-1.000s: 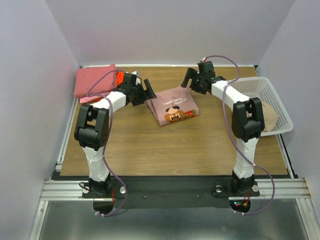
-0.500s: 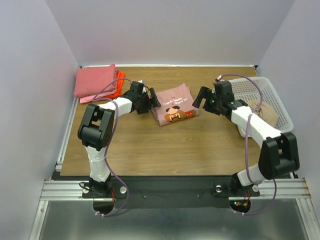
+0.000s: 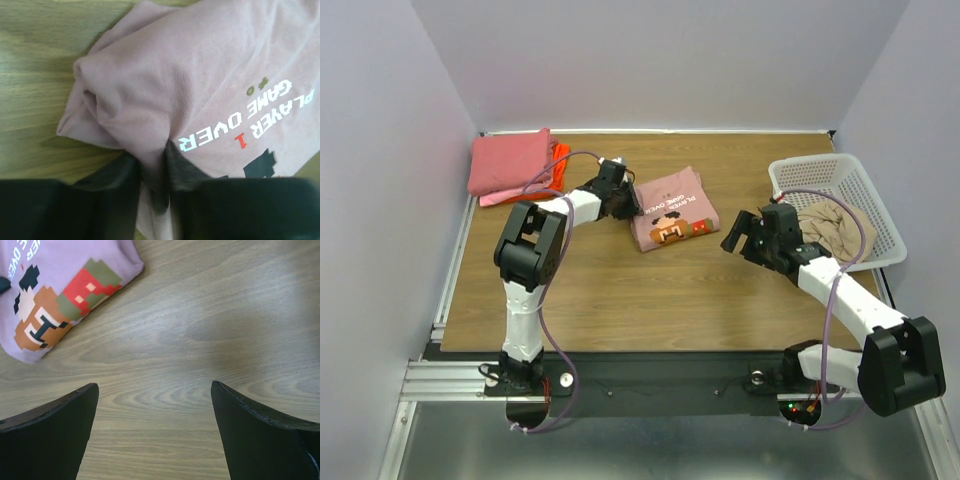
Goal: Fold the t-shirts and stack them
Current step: Neatly place the folded tshirt to the corner
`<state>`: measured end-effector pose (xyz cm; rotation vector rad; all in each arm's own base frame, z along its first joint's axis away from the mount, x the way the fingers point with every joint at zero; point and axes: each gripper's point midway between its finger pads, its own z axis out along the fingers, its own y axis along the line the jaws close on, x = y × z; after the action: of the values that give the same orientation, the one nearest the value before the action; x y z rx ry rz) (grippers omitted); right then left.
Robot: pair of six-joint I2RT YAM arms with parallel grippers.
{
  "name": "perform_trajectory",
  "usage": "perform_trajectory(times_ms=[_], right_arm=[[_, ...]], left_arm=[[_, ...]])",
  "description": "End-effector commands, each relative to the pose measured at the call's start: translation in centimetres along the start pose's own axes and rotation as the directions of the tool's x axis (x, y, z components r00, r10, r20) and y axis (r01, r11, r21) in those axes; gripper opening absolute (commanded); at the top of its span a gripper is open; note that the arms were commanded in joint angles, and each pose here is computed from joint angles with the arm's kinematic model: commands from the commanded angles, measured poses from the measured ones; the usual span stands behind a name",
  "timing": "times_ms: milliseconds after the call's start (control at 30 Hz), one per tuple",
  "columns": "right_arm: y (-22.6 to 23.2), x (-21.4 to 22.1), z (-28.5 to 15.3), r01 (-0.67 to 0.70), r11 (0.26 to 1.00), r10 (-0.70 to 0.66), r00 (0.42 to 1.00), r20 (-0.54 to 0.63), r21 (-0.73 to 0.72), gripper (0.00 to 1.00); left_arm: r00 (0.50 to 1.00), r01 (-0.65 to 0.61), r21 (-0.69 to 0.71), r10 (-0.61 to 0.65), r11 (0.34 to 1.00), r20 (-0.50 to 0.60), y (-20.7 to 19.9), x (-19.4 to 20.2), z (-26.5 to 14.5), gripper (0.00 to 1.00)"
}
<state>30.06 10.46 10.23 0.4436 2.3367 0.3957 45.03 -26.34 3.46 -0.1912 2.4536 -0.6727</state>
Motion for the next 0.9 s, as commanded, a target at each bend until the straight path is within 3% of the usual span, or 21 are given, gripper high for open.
perform_trajectory(times_ms=[0, 133, 267, 400, 667, 800, 867], right_arm=[[0.2, -2.4, -0.8, -0.011, 1.0, 0.011, 0.995, 0.103, 0.002, 1.0], [-0.7, -2.3, -0.7, 0.003, 0.999, -0.007, 0.993, 0.117, 0.036, 1.0], [-1.7, -2.0, -0.4, 0.014, 0.997, -0.023, 0.993, 0.118, 0.078, 1.0], [-2.2, -2.1, -0.2, 0.024, 0.994, -0.037, 0.992, 0.124, 0.102, 1.0], [-3.6, -1.9, 0.3, 0.03, 0.985, -0.052, 0.991, 0.126, 0.172, 1.0], [-4.2, -1.6, 0.9, 0.032, 0.979, -0.055, 0.992, 0.112, 0.201, 1.0], [-4.3, -1.3, 1.3, 0.03, 0.978, -0.051, 0.994, 0.097, 0.208, 1.0]], left_arm=[[0.997, -0.068, -0.185, 0.061, 0.98, -0.044, 3.1, 0.6, 0.0, 0.04], [0.967, -0.204, -0.336, 0.242, 0.919, 0.074, 3.7, -5.2, -2.5, 0.0], [0.858, -0.441, -0.426, 0.511, 0.79, 0.059, 3.4, -10.7, -5.1, 0.0], [0.768, -0.547, -0.501, 0.64, 0.671, 0.02, 4.4, -15.3, -6.9, 0.0], [0.661, -0.593, -0.657, 0.748, 0.465, -0.067, 7.6, -23.2, -12.0, 0.0], [0.621, -0.585, -0.689, 0.783, 0.429, -0.039, 7.3, -26.5, -15.4, 0.0], [0.595, -0.579, -0.721, 0.802, 0.381, -0.055, 7.5, -27.7, -17.1, 0.0]])
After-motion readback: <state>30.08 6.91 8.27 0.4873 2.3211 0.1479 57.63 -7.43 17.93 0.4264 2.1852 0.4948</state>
